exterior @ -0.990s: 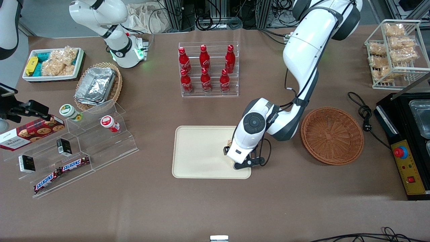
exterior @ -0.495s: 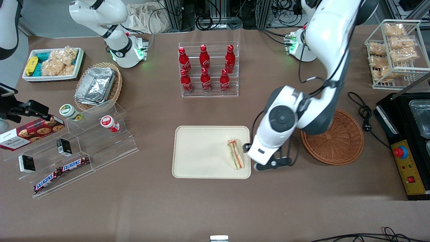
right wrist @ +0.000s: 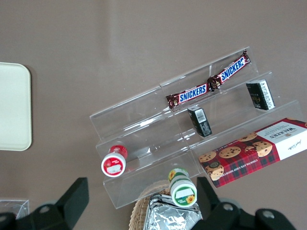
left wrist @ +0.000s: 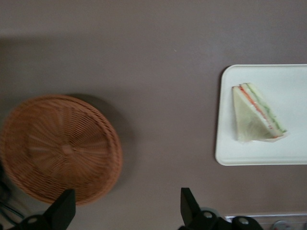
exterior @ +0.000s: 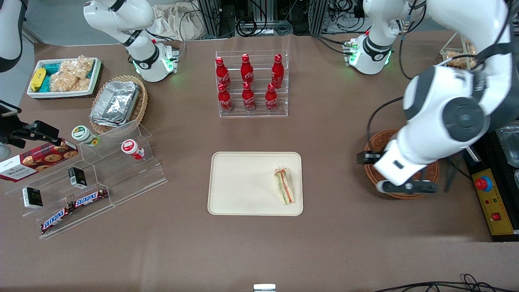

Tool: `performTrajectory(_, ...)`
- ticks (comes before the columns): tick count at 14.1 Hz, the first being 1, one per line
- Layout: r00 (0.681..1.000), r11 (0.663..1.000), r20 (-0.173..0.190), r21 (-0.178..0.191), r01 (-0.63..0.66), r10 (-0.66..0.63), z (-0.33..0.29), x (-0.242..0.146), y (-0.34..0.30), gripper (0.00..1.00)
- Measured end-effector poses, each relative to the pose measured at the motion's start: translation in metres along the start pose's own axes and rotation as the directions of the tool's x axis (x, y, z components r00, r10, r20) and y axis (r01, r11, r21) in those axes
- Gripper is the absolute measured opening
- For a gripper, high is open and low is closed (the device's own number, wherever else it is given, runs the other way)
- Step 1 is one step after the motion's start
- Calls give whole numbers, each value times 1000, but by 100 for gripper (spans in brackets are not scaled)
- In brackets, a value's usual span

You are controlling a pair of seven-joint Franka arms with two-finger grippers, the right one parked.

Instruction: Place sandwich from basket to tray

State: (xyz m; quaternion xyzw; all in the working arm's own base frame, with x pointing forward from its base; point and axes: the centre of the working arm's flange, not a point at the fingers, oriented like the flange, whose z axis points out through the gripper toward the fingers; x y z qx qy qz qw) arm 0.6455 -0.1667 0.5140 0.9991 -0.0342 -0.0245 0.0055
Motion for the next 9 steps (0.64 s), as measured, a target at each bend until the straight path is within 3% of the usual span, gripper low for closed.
performTrajectory(2,999,999,-37,8,-34,34,-24,-3,-31,99)
performTrajectory(5,995,1000,-97,16,23,-21,-72,-20,-81,99)
performTrajectory(9,987,994,-124,17,106,-103,-106,-40,-132,100)
